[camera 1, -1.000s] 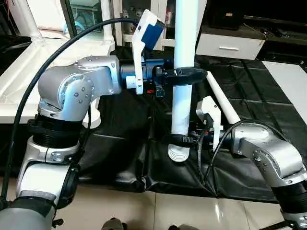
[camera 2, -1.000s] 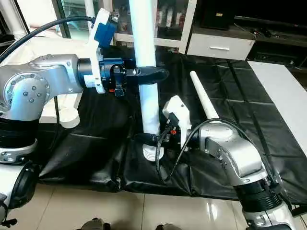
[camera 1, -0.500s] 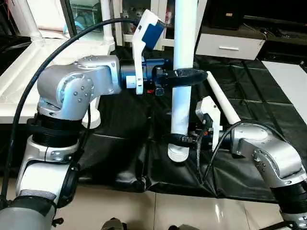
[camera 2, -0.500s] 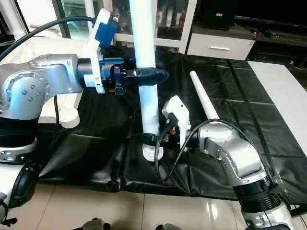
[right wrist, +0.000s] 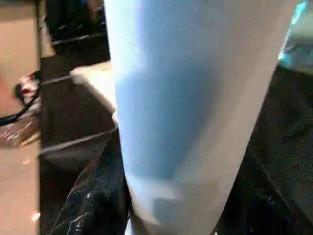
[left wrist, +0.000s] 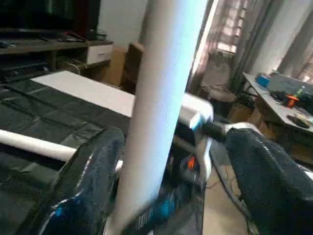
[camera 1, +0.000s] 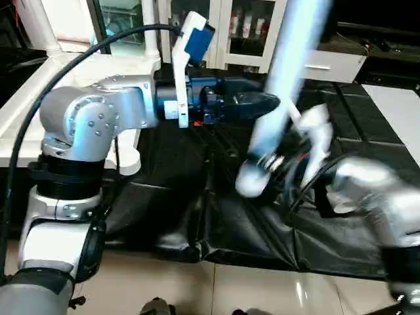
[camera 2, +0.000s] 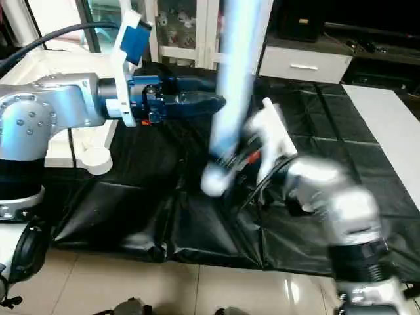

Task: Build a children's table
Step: Pick table leg

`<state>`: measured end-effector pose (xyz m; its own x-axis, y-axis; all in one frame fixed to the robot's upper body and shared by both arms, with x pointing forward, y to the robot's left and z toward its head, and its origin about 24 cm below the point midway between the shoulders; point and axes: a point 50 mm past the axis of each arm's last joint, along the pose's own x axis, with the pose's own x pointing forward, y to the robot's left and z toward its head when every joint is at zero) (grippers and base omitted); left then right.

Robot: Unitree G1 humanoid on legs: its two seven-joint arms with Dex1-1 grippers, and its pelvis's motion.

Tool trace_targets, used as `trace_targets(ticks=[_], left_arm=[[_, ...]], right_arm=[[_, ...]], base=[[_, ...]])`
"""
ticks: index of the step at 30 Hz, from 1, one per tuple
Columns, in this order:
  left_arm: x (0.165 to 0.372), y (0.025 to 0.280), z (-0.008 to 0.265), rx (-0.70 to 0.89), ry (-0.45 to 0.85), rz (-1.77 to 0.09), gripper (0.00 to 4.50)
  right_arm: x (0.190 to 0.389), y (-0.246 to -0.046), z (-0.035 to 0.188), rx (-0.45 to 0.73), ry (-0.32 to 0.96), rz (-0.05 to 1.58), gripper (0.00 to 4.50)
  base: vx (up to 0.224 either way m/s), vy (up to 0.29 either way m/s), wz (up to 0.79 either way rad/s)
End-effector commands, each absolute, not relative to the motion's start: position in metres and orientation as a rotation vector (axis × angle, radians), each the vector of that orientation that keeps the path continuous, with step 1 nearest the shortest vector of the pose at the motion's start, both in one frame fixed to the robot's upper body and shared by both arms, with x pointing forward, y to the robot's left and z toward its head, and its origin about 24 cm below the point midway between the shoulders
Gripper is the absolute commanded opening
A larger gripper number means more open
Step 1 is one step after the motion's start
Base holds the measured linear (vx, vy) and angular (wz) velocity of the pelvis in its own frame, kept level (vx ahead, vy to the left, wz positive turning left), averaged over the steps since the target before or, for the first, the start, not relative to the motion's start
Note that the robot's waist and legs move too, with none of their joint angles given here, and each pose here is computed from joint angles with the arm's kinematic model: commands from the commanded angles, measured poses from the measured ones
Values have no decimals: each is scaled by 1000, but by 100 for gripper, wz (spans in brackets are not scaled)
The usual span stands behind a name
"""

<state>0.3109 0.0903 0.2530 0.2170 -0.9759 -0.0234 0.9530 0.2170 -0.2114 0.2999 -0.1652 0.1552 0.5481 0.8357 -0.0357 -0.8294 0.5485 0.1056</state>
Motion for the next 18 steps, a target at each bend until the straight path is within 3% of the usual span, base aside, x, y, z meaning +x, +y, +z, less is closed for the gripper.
trace_targets(ticks=[1,4,9,10,14,16,18], left_arm=[[310,97,252,-139,157,-1310,411],[312,104,246,-71,145,-1217,445],[313,118,229,-46,123,-932,445],[306,124,218,-30,31,-765,445],[301,130,197,31,-42,-515,445],[294,138,172,72,-46,-364,445],[293,141,162,107,-40,-316,445]], right_arm=[[303,-180,161,83,53,926,187],[305,-189,161,49,48,848,187],[306,-191,156,-33,19,658,187],[304,-192,152,-63,-12,519,187],[300,-193,143,-72,14,370,187],[296,-191,146,-89,-46,281,187],[296,-190,145,-111,-39,268,187]], base=[[0,0,0],[0,0,0],[0,0,0],[0,0,0],[0,0,0],[0,0,0],[0,0,0]])
